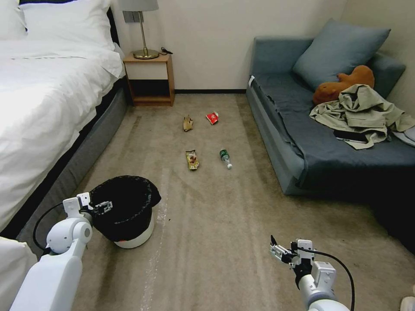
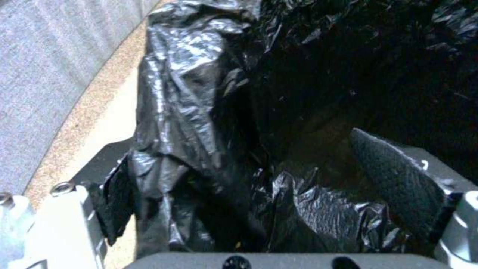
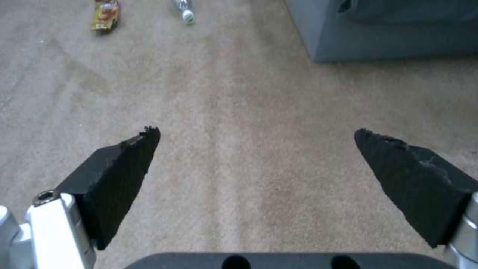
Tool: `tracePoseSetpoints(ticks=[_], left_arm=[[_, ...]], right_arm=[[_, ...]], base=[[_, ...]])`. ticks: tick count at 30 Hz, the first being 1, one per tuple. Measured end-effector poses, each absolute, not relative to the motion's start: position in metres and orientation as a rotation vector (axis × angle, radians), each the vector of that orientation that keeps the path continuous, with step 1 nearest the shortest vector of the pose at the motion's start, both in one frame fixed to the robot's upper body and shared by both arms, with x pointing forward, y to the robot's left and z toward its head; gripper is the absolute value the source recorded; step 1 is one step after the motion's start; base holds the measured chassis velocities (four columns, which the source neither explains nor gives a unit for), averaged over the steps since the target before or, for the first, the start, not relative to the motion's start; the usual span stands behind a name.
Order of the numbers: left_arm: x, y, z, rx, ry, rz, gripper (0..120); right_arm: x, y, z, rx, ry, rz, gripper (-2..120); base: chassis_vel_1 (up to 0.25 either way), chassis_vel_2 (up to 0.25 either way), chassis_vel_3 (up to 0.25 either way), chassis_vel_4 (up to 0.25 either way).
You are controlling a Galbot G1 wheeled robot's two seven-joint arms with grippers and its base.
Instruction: Pick up the trash bin, then pick up the garbage on the floor and place it into the trash bin.
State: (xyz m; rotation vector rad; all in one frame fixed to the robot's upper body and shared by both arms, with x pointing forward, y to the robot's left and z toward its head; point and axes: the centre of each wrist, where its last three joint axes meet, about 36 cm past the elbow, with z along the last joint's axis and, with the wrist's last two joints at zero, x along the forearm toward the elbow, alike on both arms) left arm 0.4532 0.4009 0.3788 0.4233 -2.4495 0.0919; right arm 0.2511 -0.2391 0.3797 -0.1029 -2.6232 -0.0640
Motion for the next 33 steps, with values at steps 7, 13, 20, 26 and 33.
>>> tracePoseSetpoints(ticks=[7,13,20,26,33], left_arm=[[0.455,0.406,0.37,0.429,-2.435,0.093,81],[0.454,0.408,0.369,0.418,-2.438,0.099,58],[0.446,0.418,0.374,0.429,-2.472,0.103,32],[0.44,0.423,0.386,0.431,-2.528,0.09,13],[0.432,0.423,0.415,0.439,-2.643,0.049,5]], right_arm=[[0.253,-0.238,0.379,-0.105,-2.61,-0.082,100],[0.254,-0.235,0.379,-0.106,-2.605,-0.09,100],[0.254,-0.232,0.38,-0.106,-2.6,-0.103,100],[0.254,-0.231,0.383,-0.102,-2.6,-0.106,100],[0.255,-0.232,0.39,-0.085,-2.606,-0.111,100]], base=[[0.0,0.0,0.0,0.0],[0.0,0.0,0.0,0.0],[0.0,0.0,0.0,0.0],[0.0,0.0,0.0,0.0],[0.0,0.0,0.0,0.0]])
